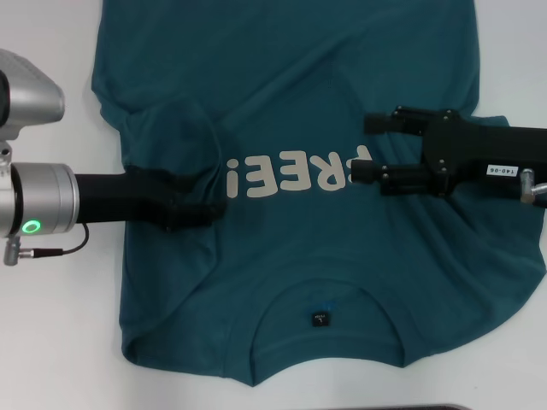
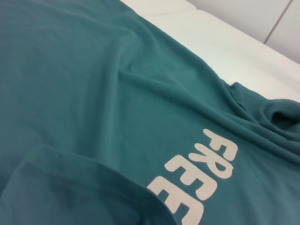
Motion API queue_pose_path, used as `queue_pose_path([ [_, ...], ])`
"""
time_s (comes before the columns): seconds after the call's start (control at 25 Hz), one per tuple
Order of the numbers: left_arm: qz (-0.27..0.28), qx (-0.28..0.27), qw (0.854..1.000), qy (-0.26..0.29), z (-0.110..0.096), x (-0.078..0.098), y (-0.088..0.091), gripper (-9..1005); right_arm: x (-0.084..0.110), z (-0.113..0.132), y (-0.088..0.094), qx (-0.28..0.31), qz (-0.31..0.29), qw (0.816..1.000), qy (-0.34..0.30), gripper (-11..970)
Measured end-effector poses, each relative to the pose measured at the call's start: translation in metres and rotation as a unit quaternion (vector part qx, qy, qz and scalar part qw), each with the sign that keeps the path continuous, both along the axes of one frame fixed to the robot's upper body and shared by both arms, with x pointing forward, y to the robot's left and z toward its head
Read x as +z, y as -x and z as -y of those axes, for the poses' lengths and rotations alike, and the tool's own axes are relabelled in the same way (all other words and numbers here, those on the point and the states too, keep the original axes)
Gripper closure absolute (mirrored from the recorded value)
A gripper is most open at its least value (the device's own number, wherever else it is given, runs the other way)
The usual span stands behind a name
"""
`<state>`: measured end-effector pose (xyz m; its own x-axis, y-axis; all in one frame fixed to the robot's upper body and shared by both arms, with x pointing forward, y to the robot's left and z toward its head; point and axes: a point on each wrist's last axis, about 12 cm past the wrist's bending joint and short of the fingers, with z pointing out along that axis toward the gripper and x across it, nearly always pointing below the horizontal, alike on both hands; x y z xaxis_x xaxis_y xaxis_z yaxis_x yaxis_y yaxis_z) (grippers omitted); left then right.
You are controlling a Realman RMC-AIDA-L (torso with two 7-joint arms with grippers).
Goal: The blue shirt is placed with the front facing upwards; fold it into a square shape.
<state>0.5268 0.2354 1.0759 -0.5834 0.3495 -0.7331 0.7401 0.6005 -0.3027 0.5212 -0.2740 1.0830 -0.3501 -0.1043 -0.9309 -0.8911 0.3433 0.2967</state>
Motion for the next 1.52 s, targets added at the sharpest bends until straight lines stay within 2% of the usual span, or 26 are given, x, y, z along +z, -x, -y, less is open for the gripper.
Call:
queue_pose_path([
  [0.52, 0.014, -0.005, 1.0, -0.013, -0.004, -0.008, 0.007, 298, 0.0, -0.001, 0.0, -0.002, 0.0, 1.0, -0.003, 43],
  [1.04, 0.018, 0.008, 0.999, -0.031, -0.003, -0.014, 0.004, 297, -0.001, -0.001, 0.001, -0.002, 0.0, 1.0, -0.003, 43],
  [1.16, 0.022, 0.016, 0.999, -0.03, -0.003, -0.012, 0.002, 377, -0.001, -0.001, 0.001, -0.002, 0.0, 1.0, -0.003, 43],
  [1.52, 0.024, 0.019, 0.999, -0.029, -0.003, -0.01, 0.0, 740, -0.001, -0.001, 0.001, -0.002, 0.001, 1.0, -0.003, 43],
])
